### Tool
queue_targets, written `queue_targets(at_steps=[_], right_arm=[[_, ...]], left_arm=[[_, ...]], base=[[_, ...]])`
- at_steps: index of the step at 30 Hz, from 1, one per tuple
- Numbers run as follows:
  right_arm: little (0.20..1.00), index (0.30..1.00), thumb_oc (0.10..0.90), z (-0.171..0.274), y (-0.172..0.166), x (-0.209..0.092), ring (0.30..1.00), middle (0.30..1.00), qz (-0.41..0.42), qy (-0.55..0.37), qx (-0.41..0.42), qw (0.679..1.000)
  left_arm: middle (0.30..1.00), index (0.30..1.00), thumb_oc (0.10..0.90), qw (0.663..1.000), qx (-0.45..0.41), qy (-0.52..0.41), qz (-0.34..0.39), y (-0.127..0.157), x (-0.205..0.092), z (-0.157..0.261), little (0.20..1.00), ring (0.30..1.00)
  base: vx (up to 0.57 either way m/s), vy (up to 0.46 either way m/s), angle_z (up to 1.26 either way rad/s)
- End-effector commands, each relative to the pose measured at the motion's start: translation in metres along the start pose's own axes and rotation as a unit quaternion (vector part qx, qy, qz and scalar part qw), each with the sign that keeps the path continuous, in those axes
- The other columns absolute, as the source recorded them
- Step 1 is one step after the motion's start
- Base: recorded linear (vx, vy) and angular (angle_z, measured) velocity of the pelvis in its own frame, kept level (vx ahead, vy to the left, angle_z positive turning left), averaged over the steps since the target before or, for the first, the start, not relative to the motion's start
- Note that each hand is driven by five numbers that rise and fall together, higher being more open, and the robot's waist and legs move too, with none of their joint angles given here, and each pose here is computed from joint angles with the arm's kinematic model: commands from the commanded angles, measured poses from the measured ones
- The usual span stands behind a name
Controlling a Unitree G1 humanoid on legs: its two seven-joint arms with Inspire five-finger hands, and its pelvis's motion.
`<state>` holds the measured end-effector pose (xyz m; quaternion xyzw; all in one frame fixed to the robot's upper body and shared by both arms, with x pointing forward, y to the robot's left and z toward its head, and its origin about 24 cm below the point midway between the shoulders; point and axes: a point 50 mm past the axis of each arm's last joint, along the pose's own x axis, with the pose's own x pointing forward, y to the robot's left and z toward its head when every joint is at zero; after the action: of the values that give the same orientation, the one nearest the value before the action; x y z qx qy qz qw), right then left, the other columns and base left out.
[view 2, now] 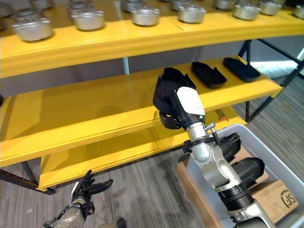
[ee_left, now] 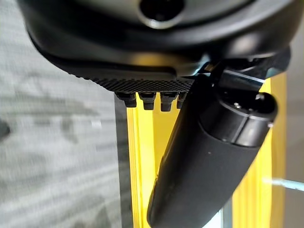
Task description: Move parts from the plastic box to the shelf.
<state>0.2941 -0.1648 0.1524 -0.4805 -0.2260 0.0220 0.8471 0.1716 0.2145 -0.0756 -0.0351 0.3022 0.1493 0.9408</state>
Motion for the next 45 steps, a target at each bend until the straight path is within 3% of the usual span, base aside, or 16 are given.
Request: queue_targets(at_steps=[1, 7, 22, 39, 45], right_arm=[[0.300, 0.300, 0.400, 0.034, -0.063, 0.025, 0.300, 0.300, -0.135, -0.108, -0.048, 0.984], [0.300, 0.300, 0.400, 0.023, -0.069, 0.015, 0.300, 0.300, -0.143, -0.087, -0.070, 0.983], [0.300, 0.300, 0.400, 0.032, -0.076, 0.041, 0.300, 0.300, -0.105, -0.117, -0.106, 0.982], [0.300, 0.300, 0.400, 0.042, -0.098, 0.095, 0.300, 0.300, -0.075, -0.118, -0.212, 0.967], [0.300, 0.300, 0.400, 0.067, -0.119, 0.127, 0.300, 0.300, -0.099, -0.128, -0.255, 0.953]], left_arm=[[1.000, 1.000, 0.900, 0.993, 0.030, -0.108, -0.029, -0.005, 0.002, 0.048, 1.000, 1.000], [1.000, 1.000, 0.900, 0.992, 0.042, -0.118, -0.023, -0.004, 0.009, 0.056, 1.000, 1.000], [1.000, 1.000, 0.900, 0.996, 0.005, -0.086, -0.014, 0.000, 0.007, 0.038, 1.000, 1.000], [1.000, 1.000, 0.900, 0.994, 0.027, -0.081, -0.063, -0.002, 0.000, 0.031, 1.000, 1.000], [1.000, 1.000, 0.900, 0.990, 0.043, -0.107, -0.077, -0.004, 0.004, 0.045, 1.000, 1.000]], base=[[-0.02, 0.006, 0.68], [0.02, -0.062, 0.56], [0.08, -0.200, 0.35], [0.03, -0.104, 0.06], [-0.17, 0.033, 0.02]])
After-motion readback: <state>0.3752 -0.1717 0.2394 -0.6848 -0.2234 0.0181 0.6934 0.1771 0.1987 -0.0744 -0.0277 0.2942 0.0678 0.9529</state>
